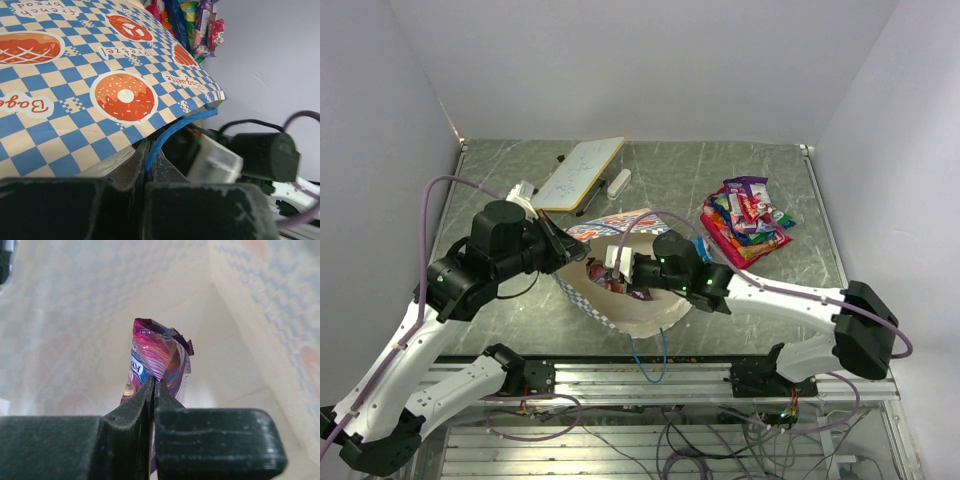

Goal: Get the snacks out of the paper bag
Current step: Take out the snack from the paper bag.

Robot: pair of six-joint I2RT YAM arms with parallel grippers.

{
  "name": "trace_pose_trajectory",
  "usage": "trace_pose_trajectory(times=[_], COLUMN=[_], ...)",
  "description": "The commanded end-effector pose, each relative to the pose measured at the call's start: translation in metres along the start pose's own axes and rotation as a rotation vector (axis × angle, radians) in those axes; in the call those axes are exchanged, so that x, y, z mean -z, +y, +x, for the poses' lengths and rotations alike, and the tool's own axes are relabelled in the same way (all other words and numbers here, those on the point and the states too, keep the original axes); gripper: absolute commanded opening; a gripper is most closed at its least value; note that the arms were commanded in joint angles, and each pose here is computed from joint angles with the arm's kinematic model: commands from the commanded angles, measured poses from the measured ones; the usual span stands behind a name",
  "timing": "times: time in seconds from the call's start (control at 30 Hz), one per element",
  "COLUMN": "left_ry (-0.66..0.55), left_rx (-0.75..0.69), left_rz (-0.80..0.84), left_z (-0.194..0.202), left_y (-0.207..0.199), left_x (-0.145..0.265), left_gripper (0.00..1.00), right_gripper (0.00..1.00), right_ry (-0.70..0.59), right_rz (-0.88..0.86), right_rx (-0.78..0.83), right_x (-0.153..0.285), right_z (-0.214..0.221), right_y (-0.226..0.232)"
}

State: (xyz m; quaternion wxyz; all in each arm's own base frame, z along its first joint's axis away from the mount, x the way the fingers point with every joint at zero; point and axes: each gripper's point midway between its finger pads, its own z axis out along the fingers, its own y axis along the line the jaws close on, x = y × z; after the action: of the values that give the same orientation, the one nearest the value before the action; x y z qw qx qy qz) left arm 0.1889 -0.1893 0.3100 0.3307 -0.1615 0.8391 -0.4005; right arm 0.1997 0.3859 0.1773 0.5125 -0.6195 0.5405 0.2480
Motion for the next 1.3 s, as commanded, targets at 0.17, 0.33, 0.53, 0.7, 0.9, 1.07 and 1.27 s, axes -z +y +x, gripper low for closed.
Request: trace_pose_trajectory(times=[0.17, 0.33, 0.53, 0.7, 0.9, 1.07, 1.27], left_ry=[-0.042, -0.076, -0.147, -0.158, -0.124, -0.121, -0.088], left_rx=[0.021, 0.087, 0.175, 0.157, 0.131, 0.136, 0.118], left_rz=[-0.044, -0.026, -0.082, -0.094, -0.11, -0.079, -0.128], left_z=[-0.013, -0.017, -0.023, -0.027, -0.026, -0.027, -0.027], left_y=[-0.004, -0.006, 0.011, 0.007, 0.004, -0.003, -0.002], left_x=[0.01, 0.012, 0.021, 0.026, 0.02, 0.013, 0.002], left_gripper=[0.07, 0.07, 0.07, 0.07, 0.07, 0.07, 0.07], right_gripper=[0.0, 0.0, 0.0, 0.0, 0.0, 0.0, 0.0], right_ry=[-0.169, -0.243, -0.296, -0.356, -0.41, -0.444, -0.491], right_rz=[0.12, 0.174, 0.239, 0.32, 0.399, 0.443, 0.523], right_rx=[-0.039, -0.077, -0.074, -0.08, -0.147, -0.198, -0.275], right_x=[0.052, 0.088, 0.127, 0.157, 0.175, 0.179, 0.206], right_z=[-0.101, -0.132, -0.173, -0.205, -0.228, -0.238, -0.26], right_y=[-0.042, -0.052, -0.07, -0.09, -0.109, -0.119, -0.138])
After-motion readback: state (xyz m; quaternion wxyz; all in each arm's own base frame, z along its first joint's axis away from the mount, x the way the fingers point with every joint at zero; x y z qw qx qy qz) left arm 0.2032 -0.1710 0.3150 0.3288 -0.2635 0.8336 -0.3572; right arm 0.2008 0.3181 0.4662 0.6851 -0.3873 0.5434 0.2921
